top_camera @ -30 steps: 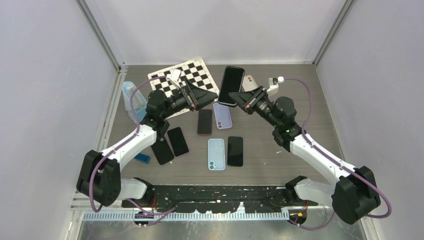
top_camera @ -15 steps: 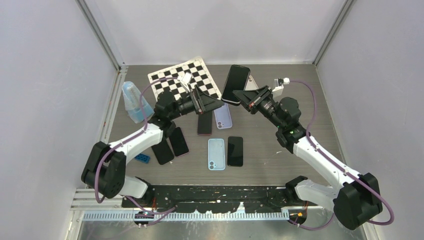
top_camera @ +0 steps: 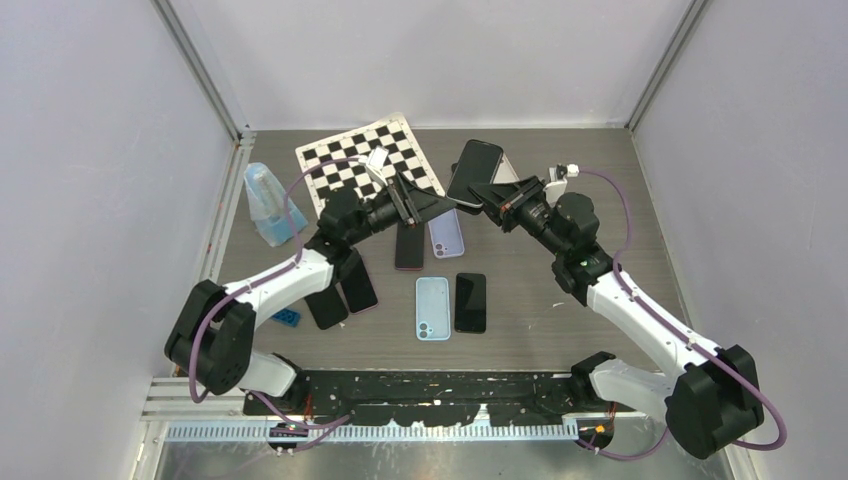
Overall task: Take the phone out of the phone case
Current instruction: Remove the phone case from the phone.
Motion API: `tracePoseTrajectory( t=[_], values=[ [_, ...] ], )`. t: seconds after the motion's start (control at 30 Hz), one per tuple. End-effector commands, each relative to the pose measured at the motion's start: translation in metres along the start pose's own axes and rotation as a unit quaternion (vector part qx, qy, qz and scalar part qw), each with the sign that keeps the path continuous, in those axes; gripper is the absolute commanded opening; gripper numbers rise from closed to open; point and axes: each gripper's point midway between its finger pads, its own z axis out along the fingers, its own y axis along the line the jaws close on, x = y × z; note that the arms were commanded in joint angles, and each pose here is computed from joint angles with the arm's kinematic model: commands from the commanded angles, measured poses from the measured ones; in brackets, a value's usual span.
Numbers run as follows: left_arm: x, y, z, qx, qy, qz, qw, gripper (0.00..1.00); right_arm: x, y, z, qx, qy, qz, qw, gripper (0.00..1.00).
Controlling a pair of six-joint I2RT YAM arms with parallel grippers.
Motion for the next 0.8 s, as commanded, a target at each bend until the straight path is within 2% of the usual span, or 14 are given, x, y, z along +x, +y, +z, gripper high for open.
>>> tracePoseTrajectory(
  t=[0.0,0.17,0.33,0.63,0.77],
  values=[
    [-0.006,-0.004,0.003,0.010,-0.028,0.029,0.999,0.53,-0.003,0.065,-0.008,-0.094,-0.003,0.019,0.995,0.01],
    [-0.005,0.007,0.004,-0.010,-0.034,0.066,0.997,0.58,-0.006,0.070,-0.010,-0.101,-0.002,0.055,0.993,0.01],
    [-0.011,0.012,0.006,-0.028,-0.044,0.072,0.996,0.60,-0.003,0.072,-0.011,-0.099,0.009,0.061,0.993,0.01],
    [-0.022,0.012,0.008,-0.049,-0.074,-0.009,0.996,0.66,0.002,0.066,-0.006,-0.099,0.027,0.079,0.992,0.01],
    [-0.023,0.011,0.013,-0.056,-0.072,-0.054,0.994,0.59,0.003,0.061,-0.004,-0.097,0.033,0.080,0.991,0.01]
  ],
)
